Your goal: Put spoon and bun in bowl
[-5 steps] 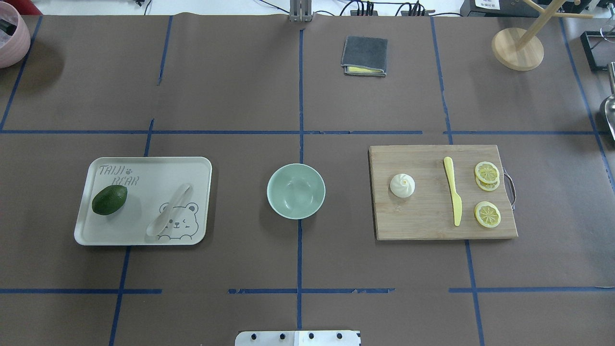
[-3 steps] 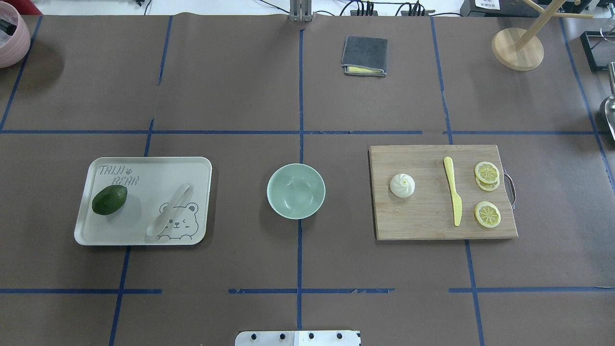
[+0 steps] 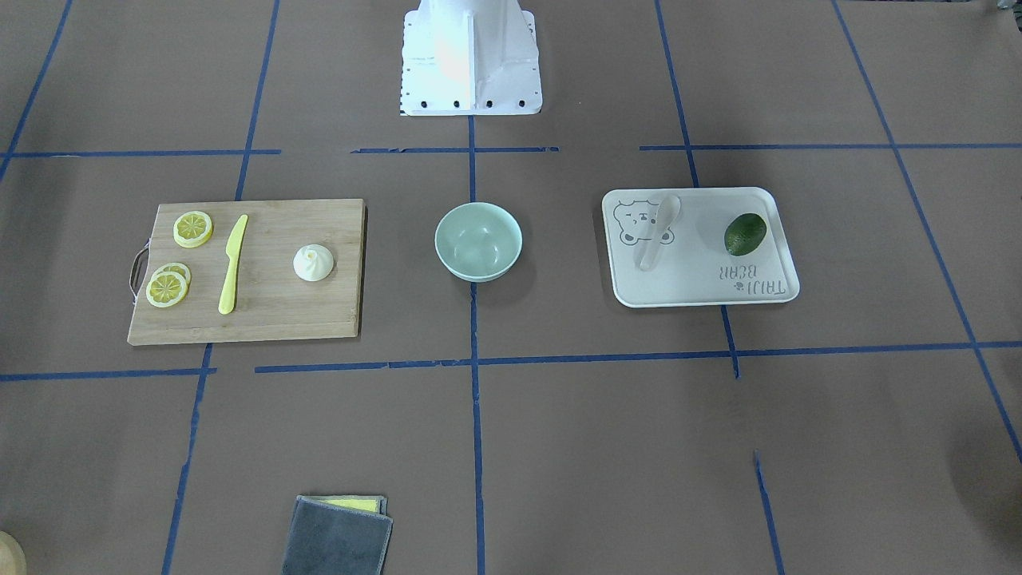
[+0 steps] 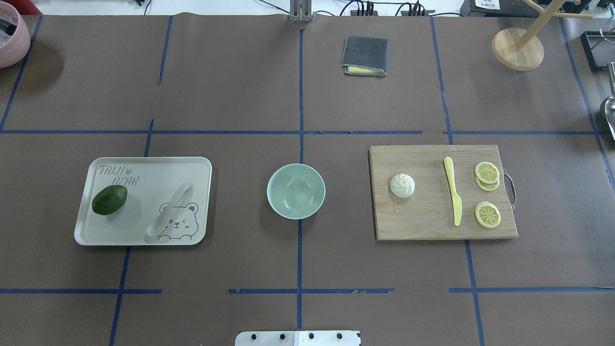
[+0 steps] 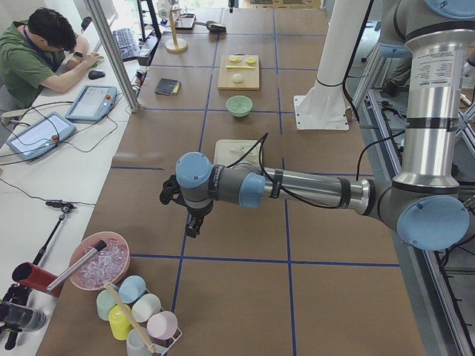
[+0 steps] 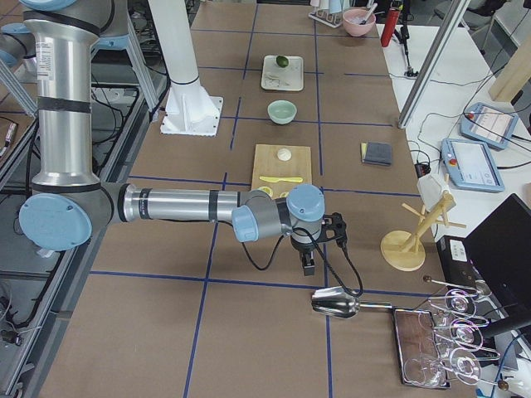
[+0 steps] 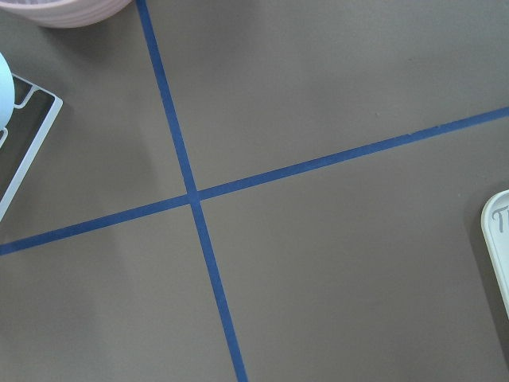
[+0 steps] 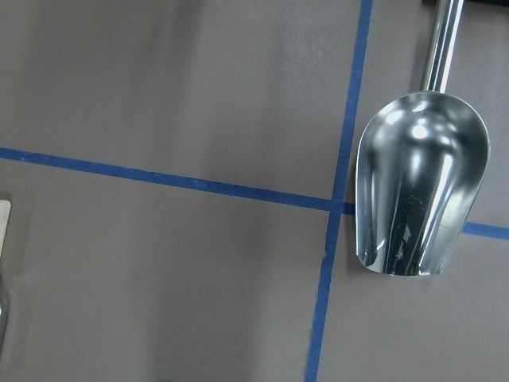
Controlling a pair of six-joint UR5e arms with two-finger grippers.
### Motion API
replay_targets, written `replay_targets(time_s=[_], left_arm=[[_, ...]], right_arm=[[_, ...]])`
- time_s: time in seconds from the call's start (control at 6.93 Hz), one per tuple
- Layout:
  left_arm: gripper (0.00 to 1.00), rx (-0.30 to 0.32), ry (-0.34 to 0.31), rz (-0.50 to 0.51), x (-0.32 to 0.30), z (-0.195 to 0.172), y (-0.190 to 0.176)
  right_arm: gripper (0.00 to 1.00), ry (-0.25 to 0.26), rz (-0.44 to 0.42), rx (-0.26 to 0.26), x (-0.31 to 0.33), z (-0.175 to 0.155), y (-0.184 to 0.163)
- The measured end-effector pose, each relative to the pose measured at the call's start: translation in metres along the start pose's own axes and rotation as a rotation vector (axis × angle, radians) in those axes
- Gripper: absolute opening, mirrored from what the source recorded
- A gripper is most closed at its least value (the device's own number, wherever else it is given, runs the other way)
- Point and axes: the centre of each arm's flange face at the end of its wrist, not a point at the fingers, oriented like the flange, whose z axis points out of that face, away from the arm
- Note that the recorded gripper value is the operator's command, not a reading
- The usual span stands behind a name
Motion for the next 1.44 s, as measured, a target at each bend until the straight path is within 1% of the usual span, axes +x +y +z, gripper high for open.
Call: replay_targets(time_s=[0.14,0.29,0.43,0.58,0.72,0.87,1.01,1.15,1.3,1.44], left_arm=[[1.0,0.013,0.013,0.105,0.04,0.005,-0.028],[1.0,0.039,0.026,0.21,0.078,0.009,-0.059],[1.0,0.099,0.033,0.311,0.108,0.001,-0.091],[1.0,0.186,0.035,0.421,0.137,-0.016,-0.121],[1.0,0.261,0.042,0.485,0.159,-0.028,-0.137],[1.0,0.308,0.065,0.481,0.177,-0.028,-0.143],[1.0,0.34,0.087,0.469,0.195,-0.013,-0.142],[1.0,0.371,0.084,0.476,0.216,0.008,-0.141],[1.0,0.371,0.099,0.452,0.253,0.04,-0.138],[1.0,0.328,0.134,0.394,0.295,0.079,-0.127]], right_arm=[[1.0,-0.001,-0.027,0.03,-0.014,-0.011,-0.024],[1.0,-0.001,-0.051,0.055,-0.026,-0.02,-0.046],[1.0,-0.003,-0.069,0.075,-0.036,-0.028,-0.063],[1.0,-0.005,-0.079,0.085,-0.042,-0.032,-0.071],[1.0,-0.007,-0.081,0.087,-0.043,-0.033,-0.074],[1.0,-0.008,-0.079,0.085,-0.043,-0.032,-0.074],[1.0,-0.012,-0.077,0.084,-0.042,-0.032,-0.074],[1.0,-0.021,-0.075,0.081,-0.043,-0.031,-0.074],[1.0,-0.029,-0.076,0.081,-0.044,-0.031,-0.073],[1.0,-0.032,-0.077,0.081,-0.044,-0.031,-0.073]])
